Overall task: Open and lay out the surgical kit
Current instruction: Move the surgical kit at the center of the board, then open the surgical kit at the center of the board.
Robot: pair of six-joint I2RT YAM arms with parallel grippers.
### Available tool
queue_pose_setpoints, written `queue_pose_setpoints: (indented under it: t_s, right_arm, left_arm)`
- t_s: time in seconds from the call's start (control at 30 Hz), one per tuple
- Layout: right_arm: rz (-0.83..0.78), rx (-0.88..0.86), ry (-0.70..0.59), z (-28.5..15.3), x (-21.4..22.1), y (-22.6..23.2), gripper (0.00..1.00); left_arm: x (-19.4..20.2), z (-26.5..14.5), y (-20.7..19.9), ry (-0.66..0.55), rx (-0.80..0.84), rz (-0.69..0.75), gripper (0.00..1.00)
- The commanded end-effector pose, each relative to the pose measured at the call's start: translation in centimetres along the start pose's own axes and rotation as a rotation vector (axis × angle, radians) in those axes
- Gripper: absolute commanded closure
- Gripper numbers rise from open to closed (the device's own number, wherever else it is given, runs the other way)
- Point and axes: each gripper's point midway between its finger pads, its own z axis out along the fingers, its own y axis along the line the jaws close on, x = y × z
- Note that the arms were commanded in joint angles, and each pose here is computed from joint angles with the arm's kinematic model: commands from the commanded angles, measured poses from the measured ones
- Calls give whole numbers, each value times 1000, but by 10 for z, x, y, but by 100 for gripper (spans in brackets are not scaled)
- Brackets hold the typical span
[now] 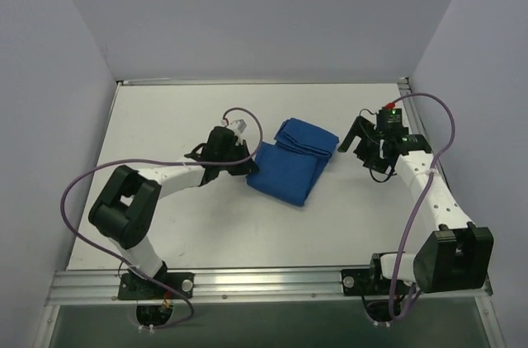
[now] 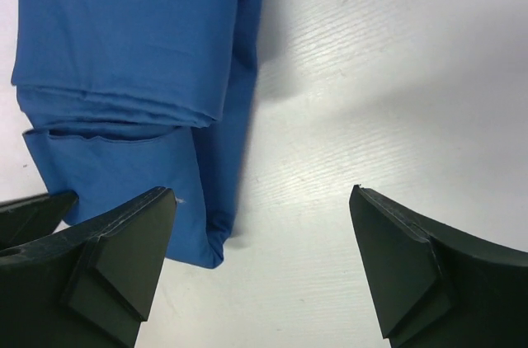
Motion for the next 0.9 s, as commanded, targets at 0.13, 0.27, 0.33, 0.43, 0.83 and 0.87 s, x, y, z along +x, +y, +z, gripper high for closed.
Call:
queue_pose_setpoints:
  t_s: [0.13,0.27,0.33,0.43,0.83,0.87]
  right_arm:
    - [-13,-224,102,47,14,50,9]
    - [3,-246,108,67,9,63,9]
    - [20,-272,124,81,10,70,9]
    - [29,-325,122,91,9,83,10]
    - [43,-462,208,115,22,136,43]
    - [40,-473,209,116,20,141,48]
  left_arm:
    - [6,-32,2,-114,-1,-75,98]
    - [12,-41,-3,-137,10,-95,98]
    - [15,-44,-3,-154,26,-107,98]
    - [18,-47,-11,-165,62,-115,98]
    - [27,-46,-20,-206,48,-129,98]
    - [28,-46,-22,-207,49,-132,98]
